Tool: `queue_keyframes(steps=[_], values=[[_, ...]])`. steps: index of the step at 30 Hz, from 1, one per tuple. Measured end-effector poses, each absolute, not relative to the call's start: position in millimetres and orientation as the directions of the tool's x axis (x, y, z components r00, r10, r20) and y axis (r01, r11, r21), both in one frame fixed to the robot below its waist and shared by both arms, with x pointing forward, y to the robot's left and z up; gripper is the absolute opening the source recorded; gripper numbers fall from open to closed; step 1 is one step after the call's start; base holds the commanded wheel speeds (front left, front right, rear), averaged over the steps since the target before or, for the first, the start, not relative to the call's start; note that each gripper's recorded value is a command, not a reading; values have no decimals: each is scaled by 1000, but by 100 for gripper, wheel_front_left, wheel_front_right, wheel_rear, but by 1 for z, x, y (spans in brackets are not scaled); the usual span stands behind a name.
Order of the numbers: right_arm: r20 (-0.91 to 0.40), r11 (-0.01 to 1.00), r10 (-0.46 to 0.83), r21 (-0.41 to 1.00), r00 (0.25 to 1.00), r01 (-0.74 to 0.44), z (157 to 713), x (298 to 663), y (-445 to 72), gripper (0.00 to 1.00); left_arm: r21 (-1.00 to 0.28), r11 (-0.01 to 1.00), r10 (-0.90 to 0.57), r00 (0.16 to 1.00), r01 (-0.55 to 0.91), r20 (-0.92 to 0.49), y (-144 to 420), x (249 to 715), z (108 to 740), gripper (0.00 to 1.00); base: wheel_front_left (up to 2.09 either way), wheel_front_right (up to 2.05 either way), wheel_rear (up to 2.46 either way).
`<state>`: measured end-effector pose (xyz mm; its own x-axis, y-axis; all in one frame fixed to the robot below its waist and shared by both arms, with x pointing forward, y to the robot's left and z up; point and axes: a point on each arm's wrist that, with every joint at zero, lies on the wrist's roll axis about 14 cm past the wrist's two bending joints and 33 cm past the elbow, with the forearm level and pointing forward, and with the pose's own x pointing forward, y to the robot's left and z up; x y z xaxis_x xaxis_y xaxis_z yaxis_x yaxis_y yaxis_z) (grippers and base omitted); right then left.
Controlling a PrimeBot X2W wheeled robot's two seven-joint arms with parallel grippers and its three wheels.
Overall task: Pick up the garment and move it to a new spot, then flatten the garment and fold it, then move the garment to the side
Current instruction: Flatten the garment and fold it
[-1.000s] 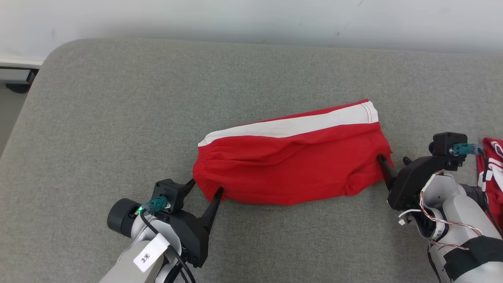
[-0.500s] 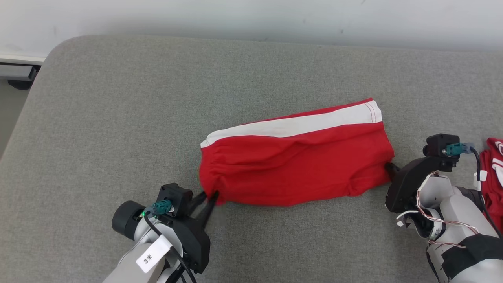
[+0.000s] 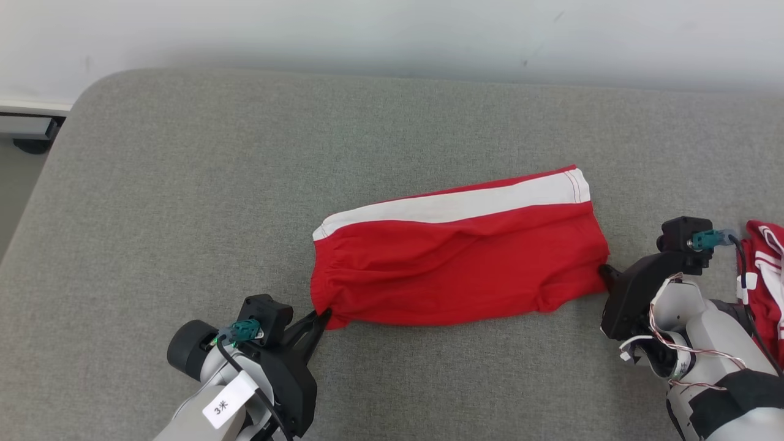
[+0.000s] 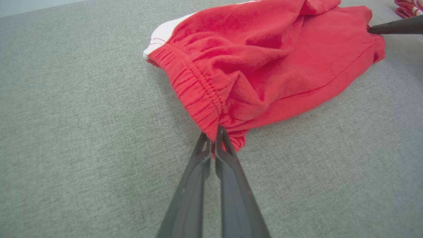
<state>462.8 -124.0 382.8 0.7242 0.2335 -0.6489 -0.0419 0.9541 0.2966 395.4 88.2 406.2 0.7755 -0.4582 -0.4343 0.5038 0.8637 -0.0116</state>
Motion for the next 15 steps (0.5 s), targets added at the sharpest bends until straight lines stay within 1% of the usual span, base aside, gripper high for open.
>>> queue_keyframes(steps=[9,15], values=[[-631,927,292,371,719,-51,385,437,-123,0,-32,865,-470,786,501,-401,95,383,416,0,0,0,0],[-625,911,313,411,716,-39,382,403,-127,0,-31,853,-490,778,521,-394,97,363,418,0,0,0,0]])
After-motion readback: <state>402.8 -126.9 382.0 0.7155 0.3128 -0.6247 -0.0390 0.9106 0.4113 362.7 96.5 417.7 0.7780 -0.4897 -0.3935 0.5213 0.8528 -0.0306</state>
